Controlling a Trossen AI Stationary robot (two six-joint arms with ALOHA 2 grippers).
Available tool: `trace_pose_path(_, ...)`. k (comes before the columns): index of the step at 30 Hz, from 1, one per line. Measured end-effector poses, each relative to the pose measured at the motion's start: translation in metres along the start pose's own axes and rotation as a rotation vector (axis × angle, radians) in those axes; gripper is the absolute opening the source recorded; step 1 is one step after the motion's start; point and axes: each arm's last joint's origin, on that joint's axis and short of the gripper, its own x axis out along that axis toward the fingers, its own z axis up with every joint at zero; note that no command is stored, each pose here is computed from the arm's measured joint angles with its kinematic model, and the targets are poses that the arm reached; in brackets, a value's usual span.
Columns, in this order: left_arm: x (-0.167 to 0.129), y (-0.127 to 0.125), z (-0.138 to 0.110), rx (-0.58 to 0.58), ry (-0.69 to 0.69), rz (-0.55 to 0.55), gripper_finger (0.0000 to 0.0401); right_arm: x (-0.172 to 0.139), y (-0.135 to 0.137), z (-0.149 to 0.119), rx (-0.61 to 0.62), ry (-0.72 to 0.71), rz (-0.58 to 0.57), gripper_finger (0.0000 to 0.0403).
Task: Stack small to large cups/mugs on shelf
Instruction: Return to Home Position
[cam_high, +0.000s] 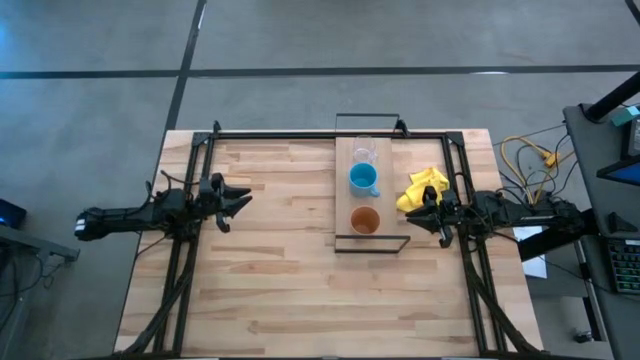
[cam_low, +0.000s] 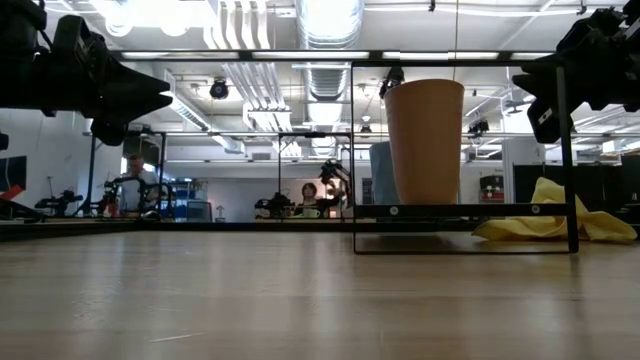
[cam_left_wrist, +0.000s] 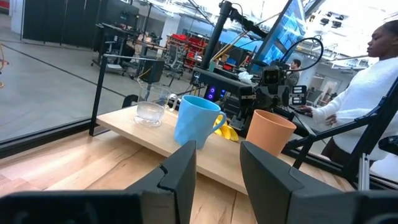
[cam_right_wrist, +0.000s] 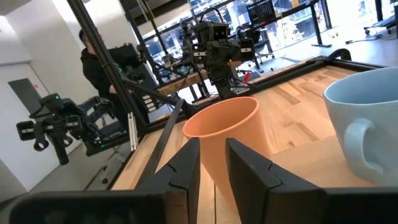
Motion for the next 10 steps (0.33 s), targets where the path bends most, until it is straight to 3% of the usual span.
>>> trace_pose_path(10,0.0000,0.0000,0.0001,0.000,-0.001,0.000,0.0111,0.0000,0.0000,0.0000,0.000,0.000,0.000,0.0076)
